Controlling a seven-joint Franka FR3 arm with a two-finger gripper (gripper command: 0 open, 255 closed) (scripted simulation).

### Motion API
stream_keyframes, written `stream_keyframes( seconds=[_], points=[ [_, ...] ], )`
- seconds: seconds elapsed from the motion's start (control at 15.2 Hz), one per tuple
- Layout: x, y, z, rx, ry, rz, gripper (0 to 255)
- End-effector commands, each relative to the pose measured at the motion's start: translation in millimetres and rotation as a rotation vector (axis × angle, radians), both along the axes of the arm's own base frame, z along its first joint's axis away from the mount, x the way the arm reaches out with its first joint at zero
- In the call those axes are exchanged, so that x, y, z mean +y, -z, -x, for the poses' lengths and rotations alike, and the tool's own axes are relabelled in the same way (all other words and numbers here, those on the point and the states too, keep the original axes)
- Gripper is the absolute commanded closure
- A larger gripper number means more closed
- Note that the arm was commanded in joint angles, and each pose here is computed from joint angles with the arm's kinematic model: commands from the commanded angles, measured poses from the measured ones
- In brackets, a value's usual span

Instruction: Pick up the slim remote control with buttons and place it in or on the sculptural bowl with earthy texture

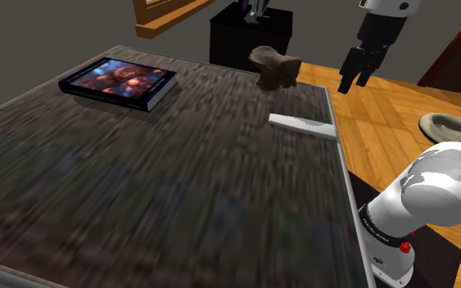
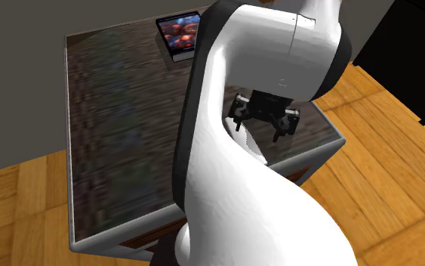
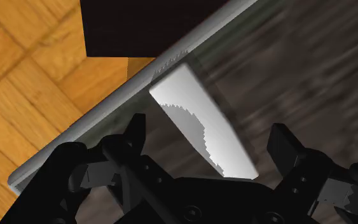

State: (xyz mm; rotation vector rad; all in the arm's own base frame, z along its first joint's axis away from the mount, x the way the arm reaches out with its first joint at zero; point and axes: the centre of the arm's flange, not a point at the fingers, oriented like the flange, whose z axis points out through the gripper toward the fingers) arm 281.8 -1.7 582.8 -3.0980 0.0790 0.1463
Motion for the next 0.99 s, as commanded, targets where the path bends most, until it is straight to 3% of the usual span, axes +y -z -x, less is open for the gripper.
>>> stream_keyframes(
  seconds=[0.0, 0.73, 0.92],
  points=[
    [0.0, 0.0, 0.0, 0.0, 0.0, 0.0, 0],
    [36.9, 117.5, -58.8, -0.1, -0.703, 0.016, 0],
    [36.8, 133.3, -58.8, -0.1, -0.703, 0.016, 0]
  ],
)
